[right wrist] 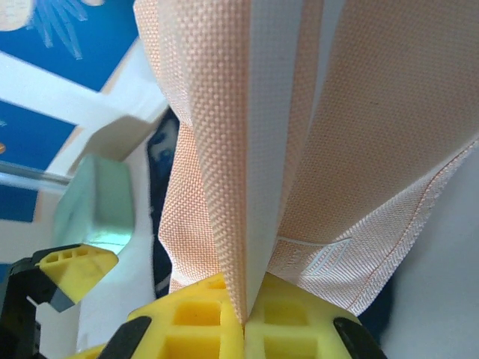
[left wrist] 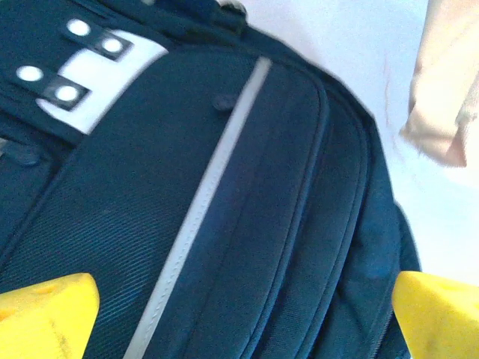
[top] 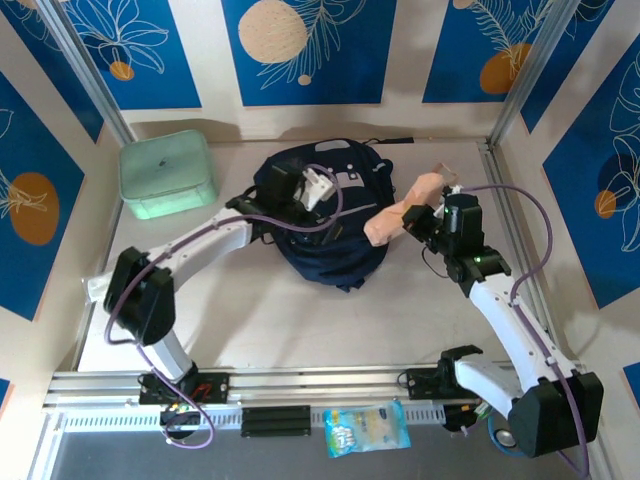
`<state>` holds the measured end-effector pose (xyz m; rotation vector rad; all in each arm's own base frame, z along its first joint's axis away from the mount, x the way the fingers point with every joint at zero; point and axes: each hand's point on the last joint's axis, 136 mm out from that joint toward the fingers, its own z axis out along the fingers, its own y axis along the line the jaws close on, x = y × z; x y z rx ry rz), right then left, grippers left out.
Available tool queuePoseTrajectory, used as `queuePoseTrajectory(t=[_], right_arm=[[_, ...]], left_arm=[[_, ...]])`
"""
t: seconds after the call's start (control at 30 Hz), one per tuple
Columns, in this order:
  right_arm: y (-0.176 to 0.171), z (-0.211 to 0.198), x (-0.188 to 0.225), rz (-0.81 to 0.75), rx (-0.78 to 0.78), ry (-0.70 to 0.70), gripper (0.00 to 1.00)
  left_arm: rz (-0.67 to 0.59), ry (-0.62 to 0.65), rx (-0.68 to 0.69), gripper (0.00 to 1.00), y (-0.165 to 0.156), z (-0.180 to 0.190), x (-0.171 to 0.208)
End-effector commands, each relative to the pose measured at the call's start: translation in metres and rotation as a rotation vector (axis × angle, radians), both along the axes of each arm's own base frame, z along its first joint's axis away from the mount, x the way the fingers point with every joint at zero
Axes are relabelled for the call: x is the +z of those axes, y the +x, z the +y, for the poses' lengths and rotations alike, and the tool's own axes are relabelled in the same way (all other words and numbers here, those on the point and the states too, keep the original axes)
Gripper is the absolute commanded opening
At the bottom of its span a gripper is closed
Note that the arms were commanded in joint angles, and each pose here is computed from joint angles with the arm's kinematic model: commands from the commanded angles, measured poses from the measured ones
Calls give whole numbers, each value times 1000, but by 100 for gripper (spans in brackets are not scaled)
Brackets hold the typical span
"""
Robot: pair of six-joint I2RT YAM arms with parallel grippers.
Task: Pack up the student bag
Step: Open the student bag at the top-center of the table.
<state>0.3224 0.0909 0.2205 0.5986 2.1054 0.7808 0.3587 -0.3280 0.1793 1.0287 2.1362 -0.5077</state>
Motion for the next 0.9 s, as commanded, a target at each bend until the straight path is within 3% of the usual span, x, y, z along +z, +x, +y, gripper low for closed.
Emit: queuePoseTrajectory(t=[0.0,0.4,0.57,0.77,0.87], right_arm=[[-8,-11,-6,32,-36,21,6],[-2,-17,10,-3,-46,120,7],[1,-16,14,-7,-34,148,8],[1,-19,15,-5,-43,149,8],[1,-19,18,-22,-37,146,9]], left_arm=[[-29,189,-110,97,-2,2,-21],[86,392,-250,83,5,-6,-78],[86,453,-218,65,20,-6,-84],[62,377,-218,35,23,-19,-64],[80,326,-316,25,5,-25,-55]])
